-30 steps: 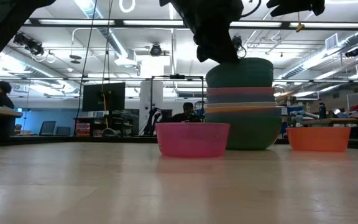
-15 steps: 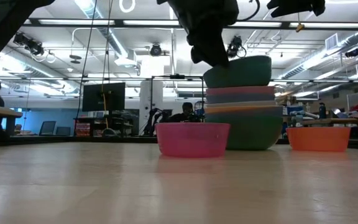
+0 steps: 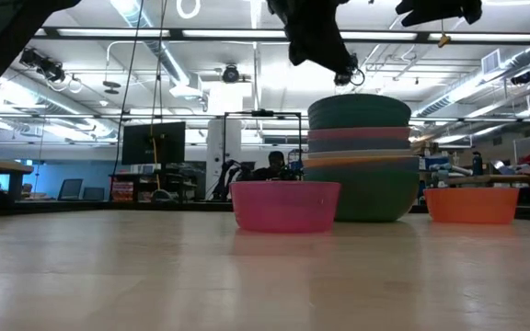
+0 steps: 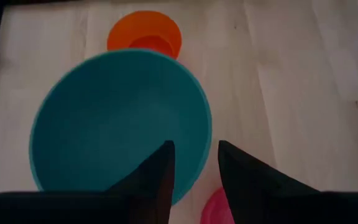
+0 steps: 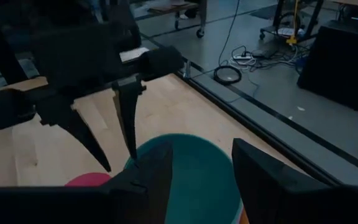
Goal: Nest bowls inside each other
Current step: Stack the dark orange bowl on top of the dark green bowl
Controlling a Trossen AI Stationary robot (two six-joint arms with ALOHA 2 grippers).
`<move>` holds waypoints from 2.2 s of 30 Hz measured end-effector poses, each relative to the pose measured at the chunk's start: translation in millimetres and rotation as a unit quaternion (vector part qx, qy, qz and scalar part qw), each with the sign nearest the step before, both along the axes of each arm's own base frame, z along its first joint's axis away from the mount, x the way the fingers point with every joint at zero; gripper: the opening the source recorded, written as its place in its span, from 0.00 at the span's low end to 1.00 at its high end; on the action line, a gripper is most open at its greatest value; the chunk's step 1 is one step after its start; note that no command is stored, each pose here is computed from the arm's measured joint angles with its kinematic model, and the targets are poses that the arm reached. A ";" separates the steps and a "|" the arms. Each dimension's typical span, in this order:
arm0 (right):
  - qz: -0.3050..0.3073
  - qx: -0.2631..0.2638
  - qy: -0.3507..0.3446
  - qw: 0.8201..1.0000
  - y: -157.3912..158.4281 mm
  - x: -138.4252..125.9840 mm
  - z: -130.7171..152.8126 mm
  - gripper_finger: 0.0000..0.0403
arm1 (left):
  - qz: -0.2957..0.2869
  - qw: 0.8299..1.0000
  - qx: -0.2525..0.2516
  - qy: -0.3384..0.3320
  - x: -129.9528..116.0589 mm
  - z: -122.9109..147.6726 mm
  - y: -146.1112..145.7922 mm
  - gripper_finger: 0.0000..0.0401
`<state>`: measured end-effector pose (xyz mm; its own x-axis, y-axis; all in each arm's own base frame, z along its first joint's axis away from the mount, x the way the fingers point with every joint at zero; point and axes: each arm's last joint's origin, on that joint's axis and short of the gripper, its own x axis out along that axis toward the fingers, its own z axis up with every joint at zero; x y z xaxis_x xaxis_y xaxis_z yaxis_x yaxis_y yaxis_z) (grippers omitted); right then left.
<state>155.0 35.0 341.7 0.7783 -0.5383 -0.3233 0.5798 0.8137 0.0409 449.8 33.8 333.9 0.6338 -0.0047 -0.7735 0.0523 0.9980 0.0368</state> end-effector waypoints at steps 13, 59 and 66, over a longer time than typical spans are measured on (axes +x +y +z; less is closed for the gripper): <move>-0.106 0.124 0.114 0.980 -8.3 -26.5 -35.5 0.38 | 0.046 0.983 0.036 0.174 -41.6 15.6 -0.2 0.33; -0.107 0.104 0.443 0.884 9.8 12.9 -149.2 0.43 | 0.213 0.970 0.045 -0.108 -273.7 190.8 -32.0 0.33; -0.060 0.062 0.464 0.882 5.9 6.9 -175.3 0.43 | 0.213 0.969 0.043 -0.119 -281.6 193.9 -31.6 0.33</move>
<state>162.0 40.8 166.5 0.0882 -0.5147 -0.8528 0.4915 0.7672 -0.4122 168.2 2.2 527.8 0.7241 0.3544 -0.5917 -0.3830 0.9201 0.0823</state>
